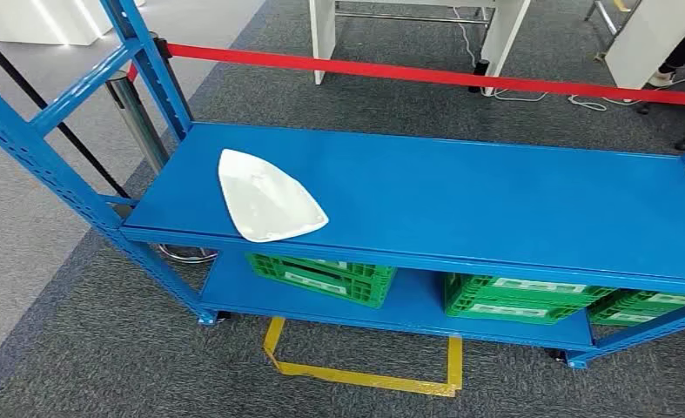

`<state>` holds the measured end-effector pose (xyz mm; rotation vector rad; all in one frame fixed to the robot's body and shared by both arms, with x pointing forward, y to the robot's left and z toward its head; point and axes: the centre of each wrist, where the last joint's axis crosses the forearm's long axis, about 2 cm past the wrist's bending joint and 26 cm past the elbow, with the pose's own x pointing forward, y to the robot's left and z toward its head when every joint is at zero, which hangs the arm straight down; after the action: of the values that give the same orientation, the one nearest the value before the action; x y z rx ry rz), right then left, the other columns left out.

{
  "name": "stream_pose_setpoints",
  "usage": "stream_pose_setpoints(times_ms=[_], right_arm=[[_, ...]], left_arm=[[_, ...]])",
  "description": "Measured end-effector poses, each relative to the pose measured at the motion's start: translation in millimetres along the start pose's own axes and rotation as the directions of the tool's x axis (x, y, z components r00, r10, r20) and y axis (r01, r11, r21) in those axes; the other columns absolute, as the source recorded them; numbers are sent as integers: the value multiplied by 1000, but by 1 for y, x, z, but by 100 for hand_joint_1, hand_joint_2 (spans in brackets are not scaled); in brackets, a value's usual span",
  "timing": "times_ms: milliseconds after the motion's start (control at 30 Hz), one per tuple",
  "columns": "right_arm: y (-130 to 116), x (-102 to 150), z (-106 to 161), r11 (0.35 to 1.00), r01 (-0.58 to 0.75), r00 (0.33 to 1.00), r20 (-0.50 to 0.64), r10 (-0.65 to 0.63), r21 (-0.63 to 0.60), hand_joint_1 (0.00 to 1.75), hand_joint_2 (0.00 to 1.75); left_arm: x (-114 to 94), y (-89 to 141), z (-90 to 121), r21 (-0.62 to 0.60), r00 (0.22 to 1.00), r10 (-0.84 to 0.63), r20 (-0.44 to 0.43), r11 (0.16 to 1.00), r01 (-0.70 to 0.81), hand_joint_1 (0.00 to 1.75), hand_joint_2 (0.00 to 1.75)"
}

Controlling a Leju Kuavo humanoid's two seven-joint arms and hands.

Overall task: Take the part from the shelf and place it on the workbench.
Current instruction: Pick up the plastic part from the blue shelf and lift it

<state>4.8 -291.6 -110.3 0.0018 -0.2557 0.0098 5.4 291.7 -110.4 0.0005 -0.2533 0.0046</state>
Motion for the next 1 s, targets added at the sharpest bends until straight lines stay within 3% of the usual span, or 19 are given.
stream_pose_setpoints(times_ms=[67, 200, 433, 567, 1000], right_arm=[[0, 0, 0, 1000, 0, 1000, 0, 0, 0, 0, 175], [0, 4, 0, 1000, 13, 1000, 24, -13, -2, 0, 0], [0, 5, -1, 1000, 29, 999, 26, -29, -6, 0, 0], [1, 0, -2, 991, 129, 991, 44, -127, -47, 0, 175], [4, -7, -2, 966, 174, 984, 78, -162, -189, 0, 175]], left_arm=[[0, 0, 0, 0, 1000, 0, 0, 1000, 0, 0, 175], [2, 0, -1, 3, 999, 31, 14, 1000, -31, 0, 175], [3, -2, -1, -2, 998, 50, 29, 999, -50, 0, 175], [8, -5, -3, -5, 970, 192, 150, 981, -193, 0, 175], [18, -3, -6, -28, 759, 476, 444, 854, -519, 0, 175]])
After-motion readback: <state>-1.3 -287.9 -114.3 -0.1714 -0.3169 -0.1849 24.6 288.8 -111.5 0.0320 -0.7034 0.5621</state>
